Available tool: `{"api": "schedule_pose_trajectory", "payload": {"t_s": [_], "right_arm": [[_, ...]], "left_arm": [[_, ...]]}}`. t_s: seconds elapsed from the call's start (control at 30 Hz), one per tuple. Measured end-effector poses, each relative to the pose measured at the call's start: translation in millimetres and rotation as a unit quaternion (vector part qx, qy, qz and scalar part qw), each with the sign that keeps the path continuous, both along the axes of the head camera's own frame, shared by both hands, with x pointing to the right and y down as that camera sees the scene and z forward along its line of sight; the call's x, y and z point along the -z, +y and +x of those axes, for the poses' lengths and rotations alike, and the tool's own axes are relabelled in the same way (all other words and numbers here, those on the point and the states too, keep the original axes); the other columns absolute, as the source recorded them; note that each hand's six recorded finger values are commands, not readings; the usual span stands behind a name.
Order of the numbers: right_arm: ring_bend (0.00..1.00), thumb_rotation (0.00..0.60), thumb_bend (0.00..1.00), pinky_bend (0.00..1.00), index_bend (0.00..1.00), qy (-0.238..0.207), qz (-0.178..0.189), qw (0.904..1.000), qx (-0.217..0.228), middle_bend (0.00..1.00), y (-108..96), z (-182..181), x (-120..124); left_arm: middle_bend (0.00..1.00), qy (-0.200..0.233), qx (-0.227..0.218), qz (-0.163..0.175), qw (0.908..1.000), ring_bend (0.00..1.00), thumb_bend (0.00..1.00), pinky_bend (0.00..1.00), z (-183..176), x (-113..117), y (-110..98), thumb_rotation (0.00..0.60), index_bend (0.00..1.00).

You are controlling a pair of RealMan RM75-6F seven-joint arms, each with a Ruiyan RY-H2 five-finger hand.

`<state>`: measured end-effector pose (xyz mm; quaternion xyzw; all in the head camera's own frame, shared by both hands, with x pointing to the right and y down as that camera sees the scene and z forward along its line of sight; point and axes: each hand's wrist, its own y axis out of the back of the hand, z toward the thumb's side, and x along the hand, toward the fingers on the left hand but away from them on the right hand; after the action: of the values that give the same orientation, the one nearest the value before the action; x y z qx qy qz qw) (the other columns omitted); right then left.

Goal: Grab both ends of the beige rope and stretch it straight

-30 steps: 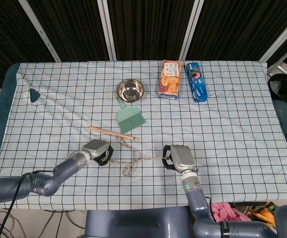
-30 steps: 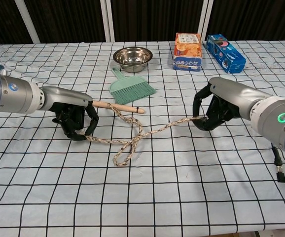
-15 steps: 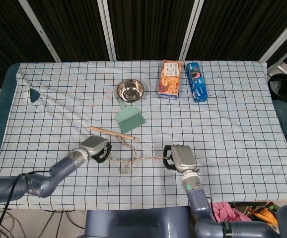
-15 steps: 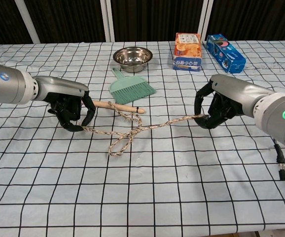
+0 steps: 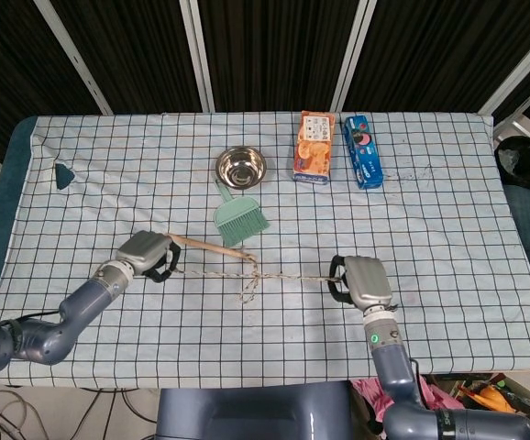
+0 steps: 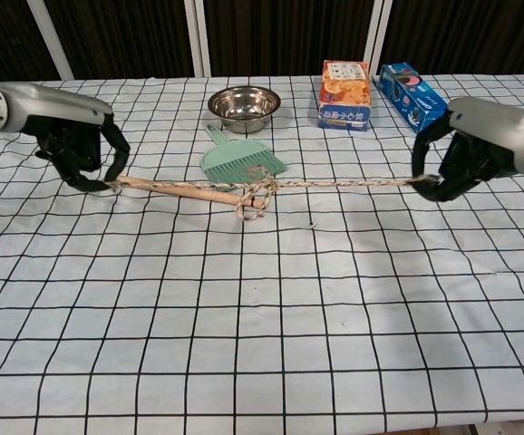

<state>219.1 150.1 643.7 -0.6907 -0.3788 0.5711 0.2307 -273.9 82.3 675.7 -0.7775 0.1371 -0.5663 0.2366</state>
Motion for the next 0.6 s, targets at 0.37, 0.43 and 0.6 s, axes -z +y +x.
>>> {"api": "schedule_pose_trajectory", "payload": {"t_s": [0.37, 0.43, 0.6], "right_arm": [[1.00, 0.600, 0.40, 1.00, 0.61, 0.074, 0.016, 0.9958, -0.053, 1.00, -13.0, 98.1, 20.9], [1.00, 0.600, 0.40, 1.00, 0.61, 0.081, 0.015, 0.9945, -0.065, 1.00, -14.2, 114.8, 22.7], [1.00, 0.600, 0.40, 1.00, 0.61, 0.095, 0.009, 0.9913, -0.091, 1.00, -15.4, 154.5, 21.9]], "left_arm": [[1.00, -0.022, 0.059, 0.042, 0.9971, 1.00, 0.45, 0.87, -72.6, 44.9, -19.2, 0.600, 0.66], [1.00, -0.028, 0.067, 0.046, 0.9963, 1.00, 0.45, 0.87, -85.5, 48.8, -18.9, 0.600, 0.66], [1.00, -0.043, 0.089, 0.054, 0.9937, 1.00, 0.45, 0.87, -118.6, 50.8, -16.3, 0.600, 0.66]]}}
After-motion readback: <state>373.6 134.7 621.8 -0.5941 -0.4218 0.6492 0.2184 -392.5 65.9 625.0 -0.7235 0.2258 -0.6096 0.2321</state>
